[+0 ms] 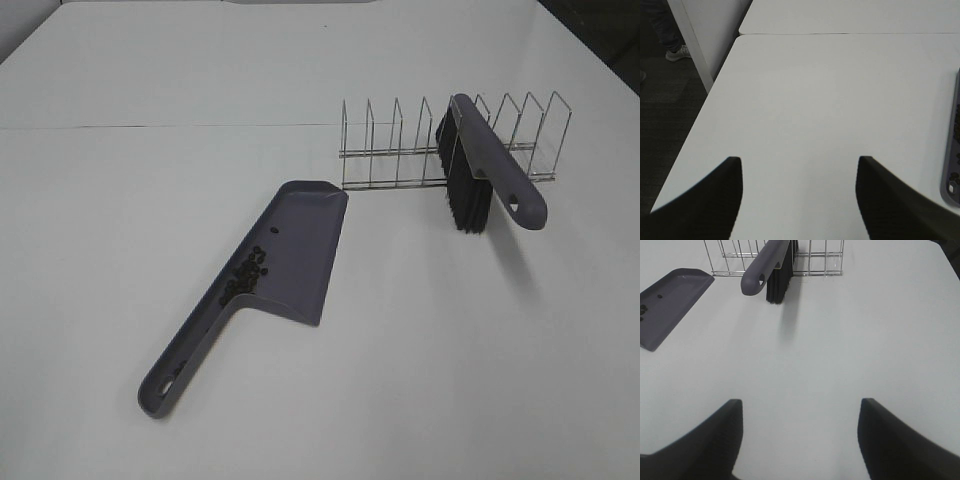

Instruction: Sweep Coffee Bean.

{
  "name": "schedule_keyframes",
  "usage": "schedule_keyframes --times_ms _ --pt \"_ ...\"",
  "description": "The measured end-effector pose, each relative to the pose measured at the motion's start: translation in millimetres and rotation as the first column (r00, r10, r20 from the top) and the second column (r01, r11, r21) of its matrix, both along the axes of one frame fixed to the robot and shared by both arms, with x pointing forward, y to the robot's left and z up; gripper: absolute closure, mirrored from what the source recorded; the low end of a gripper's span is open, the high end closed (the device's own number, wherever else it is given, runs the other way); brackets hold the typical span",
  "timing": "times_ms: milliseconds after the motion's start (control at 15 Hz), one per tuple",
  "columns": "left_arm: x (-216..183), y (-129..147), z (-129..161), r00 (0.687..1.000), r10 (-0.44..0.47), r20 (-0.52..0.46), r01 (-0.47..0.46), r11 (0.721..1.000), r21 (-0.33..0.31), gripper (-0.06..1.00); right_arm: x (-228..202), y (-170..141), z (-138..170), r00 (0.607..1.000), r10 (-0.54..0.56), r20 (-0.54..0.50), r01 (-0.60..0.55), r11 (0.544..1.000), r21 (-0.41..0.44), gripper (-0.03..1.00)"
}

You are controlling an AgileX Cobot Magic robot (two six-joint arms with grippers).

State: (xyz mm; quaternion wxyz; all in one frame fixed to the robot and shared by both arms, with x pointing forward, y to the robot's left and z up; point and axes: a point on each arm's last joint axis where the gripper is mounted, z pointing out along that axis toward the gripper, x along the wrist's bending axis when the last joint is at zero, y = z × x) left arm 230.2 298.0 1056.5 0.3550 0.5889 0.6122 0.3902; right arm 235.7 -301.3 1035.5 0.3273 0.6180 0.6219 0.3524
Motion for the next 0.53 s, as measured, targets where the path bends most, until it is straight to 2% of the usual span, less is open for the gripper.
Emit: schedule_keyframes --times_ms 533 --pt "0.0 0.0 0.0 1.000 0.000 0.000 0.000 1.000 0.000 0.36 0.0 0.0 0.0 1.000 0.000 0.000 0.000 1.000 0.000 0.40"
